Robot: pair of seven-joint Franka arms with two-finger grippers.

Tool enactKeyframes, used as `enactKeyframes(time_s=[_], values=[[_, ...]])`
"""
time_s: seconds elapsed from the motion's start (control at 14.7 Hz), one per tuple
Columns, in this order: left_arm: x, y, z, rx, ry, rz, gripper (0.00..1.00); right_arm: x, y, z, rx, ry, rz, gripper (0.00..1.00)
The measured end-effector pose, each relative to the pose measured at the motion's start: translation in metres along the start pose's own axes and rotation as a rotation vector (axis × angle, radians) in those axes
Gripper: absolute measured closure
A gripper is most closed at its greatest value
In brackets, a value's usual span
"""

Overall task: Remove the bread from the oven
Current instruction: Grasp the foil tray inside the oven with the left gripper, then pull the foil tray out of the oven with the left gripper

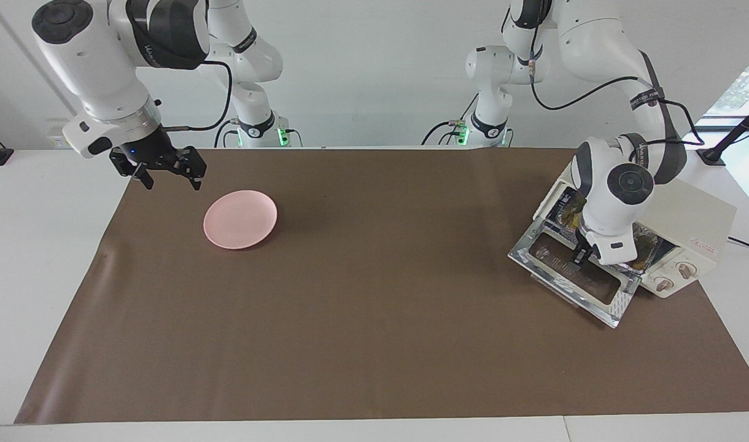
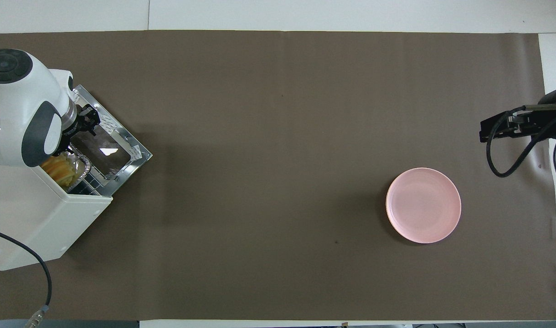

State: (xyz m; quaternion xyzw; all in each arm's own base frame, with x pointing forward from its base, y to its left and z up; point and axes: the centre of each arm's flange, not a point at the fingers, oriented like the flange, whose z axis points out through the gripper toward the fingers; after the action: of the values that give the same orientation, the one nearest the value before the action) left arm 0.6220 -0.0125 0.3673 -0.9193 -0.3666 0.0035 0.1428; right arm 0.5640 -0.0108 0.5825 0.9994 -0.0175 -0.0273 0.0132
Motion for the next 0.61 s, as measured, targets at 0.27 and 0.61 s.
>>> enactKeyframes(time_s=[0.27,0.61], values=[[0.000,0.000,0.000,-0.001,0.002,0.030,0.75,0.000,0.000,0.000,0.000,0.000,0.000,0.00],[0.003,0.003,-0.012,-0.028,0.028,0.095,0.98,0.000,0.000,0.000,0.000,0.000,0.000,0.00]])
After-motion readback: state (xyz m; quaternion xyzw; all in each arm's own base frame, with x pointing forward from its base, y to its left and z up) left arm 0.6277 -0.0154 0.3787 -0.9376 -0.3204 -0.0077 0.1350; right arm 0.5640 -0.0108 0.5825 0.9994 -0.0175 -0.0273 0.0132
